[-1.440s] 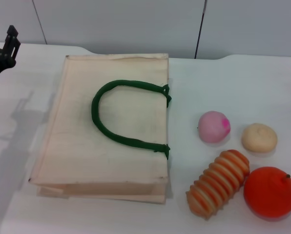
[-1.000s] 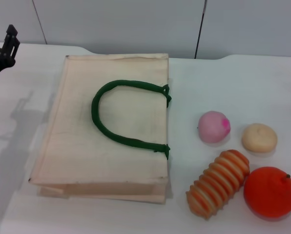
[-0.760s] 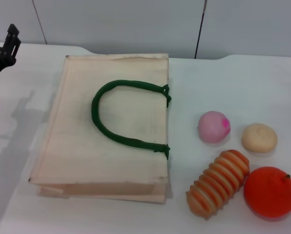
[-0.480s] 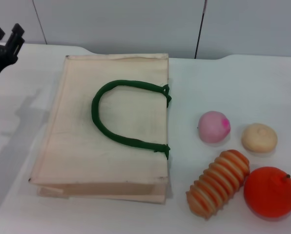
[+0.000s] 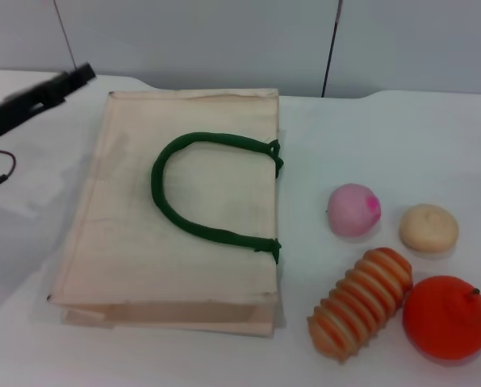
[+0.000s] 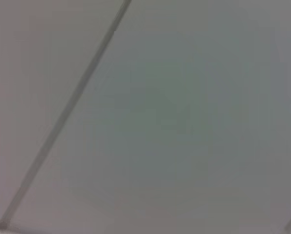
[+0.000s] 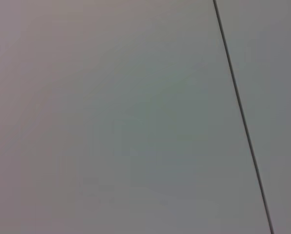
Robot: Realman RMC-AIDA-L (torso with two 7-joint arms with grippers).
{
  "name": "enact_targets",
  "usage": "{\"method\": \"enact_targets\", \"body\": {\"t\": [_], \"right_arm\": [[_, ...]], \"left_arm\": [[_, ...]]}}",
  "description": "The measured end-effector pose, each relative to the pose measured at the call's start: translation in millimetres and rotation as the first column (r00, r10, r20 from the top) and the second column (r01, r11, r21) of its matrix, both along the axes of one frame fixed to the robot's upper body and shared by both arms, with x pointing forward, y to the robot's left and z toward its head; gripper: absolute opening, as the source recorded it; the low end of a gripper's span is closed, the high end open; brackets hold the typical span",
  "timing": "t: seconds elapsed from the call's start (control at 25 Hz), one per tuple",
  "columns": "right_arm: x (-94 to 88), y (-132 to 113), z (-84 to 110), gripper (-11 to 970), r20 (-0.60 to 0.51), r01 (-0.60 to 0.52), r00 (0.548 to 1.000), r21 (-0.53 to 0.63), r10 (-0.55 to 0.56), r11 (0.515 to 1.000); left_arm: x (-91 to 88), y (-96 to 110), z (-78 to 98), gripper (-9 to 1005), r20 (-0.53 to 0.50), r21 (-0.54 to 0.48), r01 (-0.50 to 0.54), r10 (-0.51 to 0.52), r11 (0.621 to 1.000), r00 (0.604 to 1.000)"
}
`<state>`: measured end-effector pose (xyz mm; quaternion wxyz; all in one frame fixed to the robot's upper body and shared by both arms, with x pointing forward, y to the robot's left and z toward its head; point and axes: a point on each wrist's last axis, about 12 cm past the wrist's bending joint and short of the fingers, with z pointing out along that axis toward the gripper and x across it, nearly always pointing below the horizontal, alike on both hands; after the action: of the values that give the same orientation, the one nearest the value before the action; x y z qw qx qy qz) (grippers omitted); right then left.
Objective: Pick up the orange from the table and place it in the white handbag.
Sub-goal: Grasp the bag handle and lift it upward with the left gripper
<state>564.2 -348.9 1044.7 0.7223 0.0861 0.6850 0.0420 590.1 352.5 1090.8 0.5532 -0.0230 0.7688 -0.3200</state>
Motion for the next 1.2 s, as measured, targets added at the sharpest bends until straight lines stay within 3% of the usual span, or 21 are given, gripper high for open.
{"method": "enact_targets", "body": {"t": [0.28,0.56,1.2], "right_arm": [[-0.8,-0.9,-0.6,866,-0.002,0.002,1.000,-0.001,-0.002,1.000],[-1.1,-1.4,-0.7,866,-0.003,0.003,1.000,-0.001,-0.003,1.000],[0.0,-1.3,0.6,866,0.004,0.002,1.000,0.012,-0.002,1.000]], "left_arm": [[12.2,-14.5,5.7,577,-0.202,0.031,0.130,-0.121,0.991,0.972],[22.9,-27.7,13.5,577,-0.383,0.090,0.268,-0.216,0.959,0.898],[32.8,-50.1,22.5,576,-0.525,0.123,0.403,-0.285,0.907,0.802]]}}
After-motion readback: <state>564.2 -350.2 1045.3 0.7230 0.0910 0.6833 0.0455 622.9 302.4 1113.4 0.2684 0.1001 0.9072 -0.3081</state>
